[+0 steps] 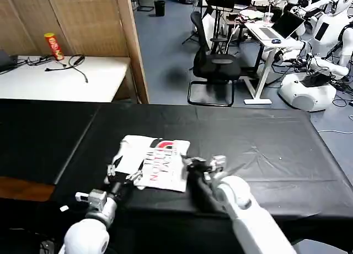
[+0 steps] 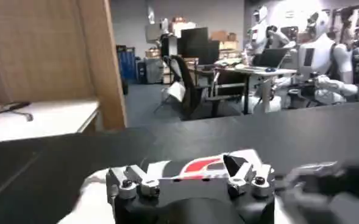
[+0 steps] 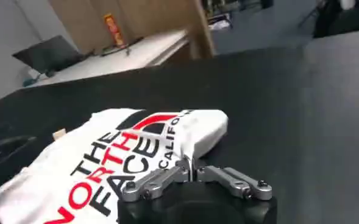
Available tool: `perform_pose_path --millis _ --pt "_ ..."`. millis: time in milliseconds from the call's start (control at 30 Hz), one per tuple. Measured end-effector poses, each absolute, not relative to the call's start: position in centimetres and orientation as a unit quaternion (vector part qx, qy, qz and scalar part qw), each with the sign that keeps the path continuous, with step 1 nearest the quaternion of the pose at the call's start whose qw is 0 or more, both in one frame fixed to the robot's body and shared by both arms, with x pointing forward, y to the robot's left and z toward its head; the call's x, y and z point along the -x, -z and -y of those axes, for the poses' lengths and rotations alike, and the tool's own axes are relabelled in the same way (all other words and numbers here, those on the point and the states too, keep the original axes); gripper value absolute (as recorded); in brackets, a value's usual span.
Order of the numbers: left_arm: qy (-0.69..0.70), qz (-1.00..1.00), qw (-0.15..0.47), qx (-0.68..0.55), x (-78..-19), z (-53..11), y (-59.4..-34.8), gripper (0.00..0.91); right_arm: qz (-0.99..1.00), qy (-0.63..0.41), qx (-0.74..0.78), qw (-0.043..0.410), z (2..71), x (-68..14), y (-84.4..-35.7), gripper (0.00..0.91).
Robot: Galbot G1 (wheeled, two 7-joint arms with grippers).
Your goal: Fold and organize the clothes.
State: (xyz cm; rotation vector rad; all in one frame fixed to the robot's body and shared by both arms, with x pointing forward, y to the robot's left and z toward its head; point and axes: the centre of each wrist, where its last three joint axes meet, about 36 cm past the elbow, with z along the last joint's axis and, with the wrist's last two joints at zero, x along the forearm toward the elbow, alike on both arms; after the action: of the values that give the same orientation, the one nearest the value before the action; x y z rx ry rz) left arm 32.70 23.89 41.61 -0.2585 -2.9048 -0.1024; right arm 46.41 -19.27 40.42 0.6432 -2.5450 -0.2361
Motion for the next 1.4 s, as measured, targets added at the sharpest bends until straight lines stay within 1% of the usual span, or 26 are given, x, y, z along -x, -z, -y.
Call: perform_pose_path --millis 133,200,267,400,467,600,733,833,1033,1133,1400 --pt "0.030 0.989 0.116 0.084 -32.7 -23.9 -41.2 0.878 0.940 0.048 -0.225 0.253 23.4 -46.1 -41.3 0.878" --pt "0.026 0.989 0.118 0.082 -32.9 -23.7 -40.9 0.878 0.942 0.021 -0.226 0.245 24.9 -45.7 -41.9 0.878" --pt "0.022 0.989 0.121 0.080 -33.0 -23.5 -40.7 0.878 0.946 -0.011 -0.230 0.227 26.2 -45.1 -42.6 0.878" --pt "0.010 0.989 0.124 0.078 -33.2 -23.3 -40.2 0.878 0.954 -0.081 -0.229 0.177 27.7 -43.4 -43.5 0.878" --pt "-0.003 0.989 0.123 0.079 -33.1 -23.4 -39.9 0.878 0.960 -0.105 -0.219 0.142 27.9 -42.3 -43.6 0.878" --pt "-0.019 0.990 0.110 0.086 -32.7 -23.7 -39.1 0.878 0.968 -0.137 -0.202 0.064 27.9 -40.1 -43.4 0.878" --pt "-0.023 0.990 0.118 0.081 -32.3 -24.0 -38.7 0.878 0.975 -0.137 -0.176 0.020 27.6 -37.8 -42.5 0.878" --pt "-0.021 0.989 0.121 0.079 -31.6 -23.9 -39.0 0.878 0.982 -0.120 -0.148 0.012 27.4 -35.9 -41.5 0.878" --pt "-0.003 0.989 0.135 0.065 -29.2 -23.7 -40.1 0.878 0.992 -0.090 -0.085 0.030 27.4 -31.3 -39.7 0.878" --pt "-0.002 0.988 0.138 0.062 -27.8 -23.5 -40.7 0.878 0.994 -0.083 -0.060 0.046 27.4 -28.9 -39.2 0.878" --pt "-0.013 0.985 0.171 0.035 -23.6 -22.9 -41.2 0.878 0.993 -0.065 -0.016 0.092 26.6 -23.5 -39.2 0.878"
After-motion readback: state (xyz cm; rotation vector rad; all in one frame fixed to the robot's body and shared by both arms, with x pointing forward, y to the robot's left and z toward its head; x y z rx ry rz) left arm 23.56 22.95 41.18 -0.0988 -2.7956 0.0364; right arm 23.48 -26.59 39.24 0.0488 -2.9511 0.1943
